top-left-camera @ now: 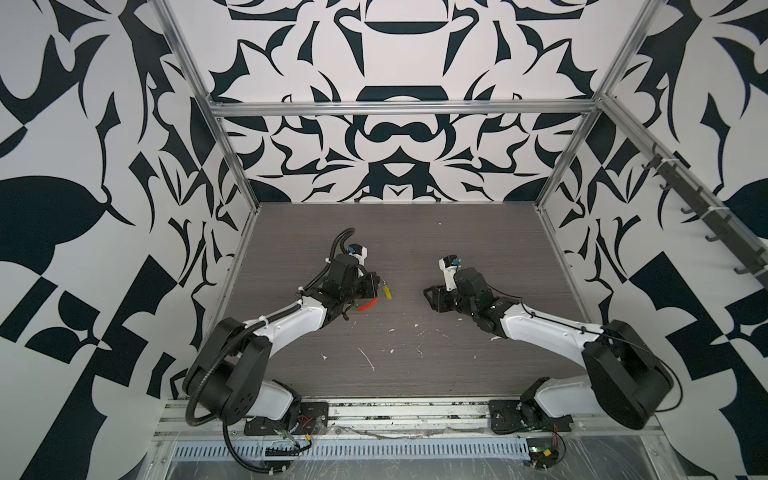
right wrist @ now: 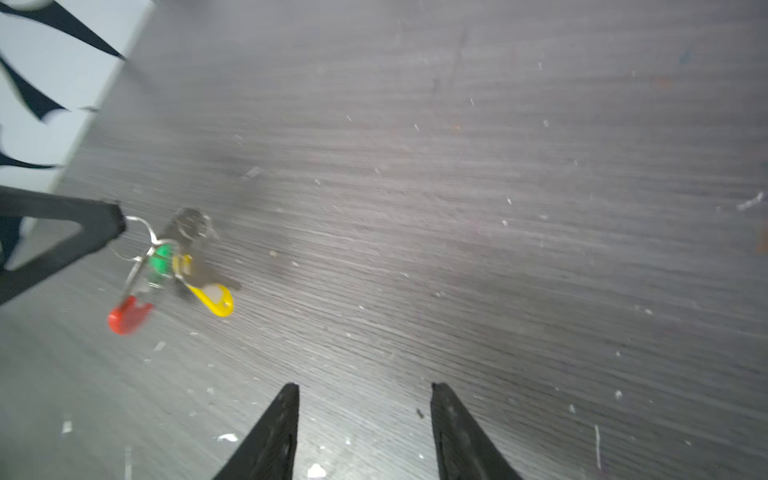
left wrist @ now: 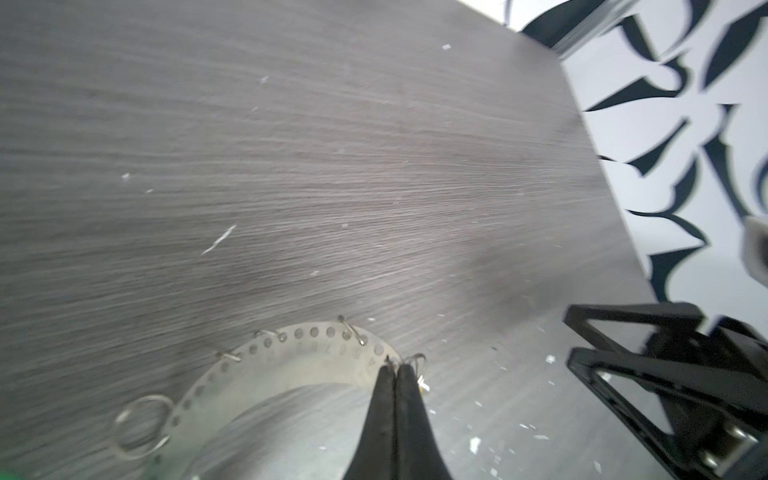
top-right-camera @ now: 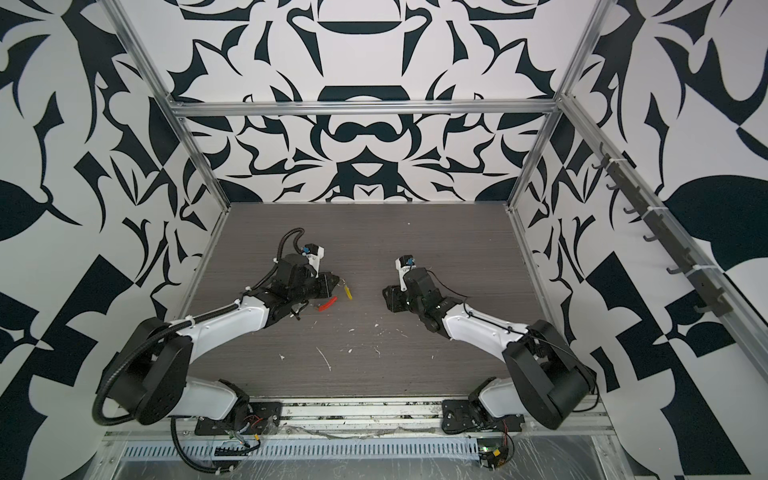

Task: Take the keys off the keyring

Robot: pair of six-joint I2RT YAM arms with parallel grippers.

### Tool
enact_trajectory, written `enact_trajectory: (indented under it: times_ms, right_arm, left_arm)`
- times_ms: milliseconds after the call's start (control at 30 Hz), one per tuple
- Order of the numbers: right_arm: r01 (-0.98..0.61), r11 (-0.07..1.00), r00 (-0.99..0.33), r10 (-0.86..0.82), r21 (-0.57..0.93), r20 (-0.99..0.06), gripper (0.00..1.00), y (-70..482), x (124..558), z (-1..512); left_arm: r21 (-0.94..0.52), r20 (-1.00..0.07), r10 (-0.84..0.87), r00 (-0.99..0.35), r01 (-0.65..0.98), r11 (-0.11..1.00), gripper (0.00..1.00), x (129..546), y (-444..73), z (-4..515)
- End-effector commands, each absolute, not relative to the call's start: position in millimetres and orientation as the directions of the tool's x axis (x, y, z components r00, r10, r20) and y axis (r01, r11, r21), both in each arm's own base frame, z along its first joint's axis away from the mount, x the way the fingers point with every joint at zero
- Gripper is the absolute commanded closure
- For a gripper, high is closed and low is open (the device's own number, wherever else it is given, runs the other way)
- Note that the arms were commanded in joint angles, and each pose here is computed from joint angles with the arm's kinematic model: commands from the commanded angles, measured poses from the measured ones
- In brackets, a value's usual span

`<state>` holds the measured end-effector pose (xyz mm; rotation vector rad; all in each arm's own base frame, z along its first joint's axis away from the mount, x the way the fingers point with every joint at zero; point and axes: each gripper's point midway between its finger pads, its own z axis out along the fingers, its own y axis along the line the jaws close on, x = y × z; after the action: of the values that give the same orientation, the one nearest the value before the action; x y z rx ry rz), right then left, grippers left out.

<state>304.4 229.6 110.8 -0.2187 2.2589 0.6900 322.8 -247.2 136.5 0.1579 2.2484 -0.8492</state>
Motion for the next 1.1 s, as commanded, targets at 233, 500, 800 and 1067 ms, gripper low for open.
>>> enact_trajectory:
  times_ms: [233, 500, 800, 1067]
  right_arm:
    - [-0.604, 0.593, -0.531, 0.198, 0.532, -0.824, 0.41, 255.4, 277.0, 214.1]
    - [-0.785, 0.401, -0.417, 0.223, 0.473, -0.881, 0.41, 258.1, 230.4, 302.7]
    - [-0.83, 0.287, -0.465, 0.121, 0.479, -0.877, 0.53, 273.2, 211.5, 322.2]
    - [-0.862, 0.154, -0.477, 0.07, 0.482, -0.876, 0.63, 280.4, 188.9, 329.1]
  left_arm:
    - [-0.507, -0.797, -0.051, -0.602, 0.619, 0.6, 1.0, 272.8, -283.2, 227.1]
    - [-0.42, -0.882, -0.021, -0.472, 0.764, 0.49, 1.0, 232.7, -300.5, 283.5]
    - [-0.376, -0.917, -0.02, -0.399, 0.845, 0.382, 1.0, 202.8, -306.9, 314.6]
    - [-0.363, -0.927, -0.04, -0.374, 0.863, 0.351, 1.0, 192.3, -301.5, 328.2]
